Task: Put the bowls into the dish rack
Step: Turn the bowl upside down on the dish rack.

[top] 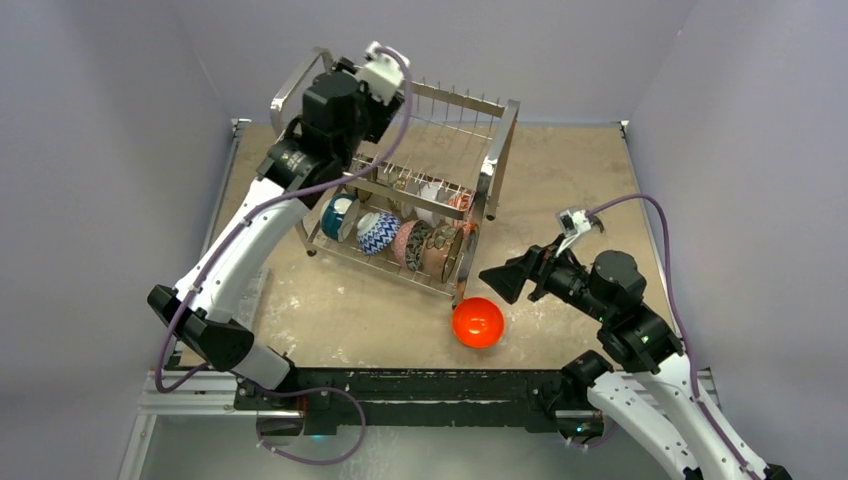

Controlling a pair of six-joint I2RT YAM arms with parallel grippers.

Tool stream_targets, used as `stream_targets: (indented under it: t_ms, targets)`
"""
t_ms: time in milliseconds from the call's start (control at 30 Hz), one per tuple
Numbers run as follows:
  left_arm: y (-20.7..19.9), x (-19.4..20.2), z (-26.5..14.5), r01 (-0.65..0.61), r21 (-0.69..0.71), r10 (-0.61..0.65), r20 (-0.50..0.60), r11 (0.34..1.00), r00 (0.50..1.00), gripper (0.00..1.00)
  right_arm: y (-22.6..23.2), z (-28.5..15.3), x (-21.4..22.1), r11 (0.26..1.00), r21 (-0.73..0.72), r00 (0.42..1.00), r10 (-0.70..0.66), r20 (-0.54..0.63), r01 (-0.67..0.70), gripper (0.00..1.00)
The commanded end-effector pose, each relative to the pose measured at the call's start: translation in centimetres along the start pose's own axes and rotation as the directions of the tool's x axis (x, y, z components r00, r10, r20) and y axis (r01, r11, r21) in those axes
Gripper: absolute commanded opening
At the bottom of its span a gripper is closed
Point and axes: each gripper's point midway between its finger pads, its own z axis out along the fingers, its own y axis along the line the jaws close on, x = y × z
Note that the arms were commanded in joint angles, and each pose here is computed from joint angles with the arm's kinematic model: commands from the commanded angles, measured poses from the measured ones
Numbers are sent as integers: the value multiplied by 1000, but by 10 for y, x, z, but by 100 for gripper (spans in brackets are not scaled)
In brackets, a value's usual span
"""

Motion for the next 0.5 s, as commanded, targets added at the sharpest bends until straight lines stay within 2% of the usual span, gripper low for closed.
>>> stream_targets:
  t_ms: [0,200,467]
  targets:
    - [26,-30,-27,-237,-188,250,47,953,967,0,-1,3,0,1000,-13,1000,-28,11,28,99]
    - [42,-13,-30,-375,-245,368,-79,894,927,0,-2,5,1,999,-15,999,-33,3,33,99]
    - [61,-15,-39,-471,-325,451,-139,820,881,0,-3,7,4,999,-20,999,-35,-13,35,99]
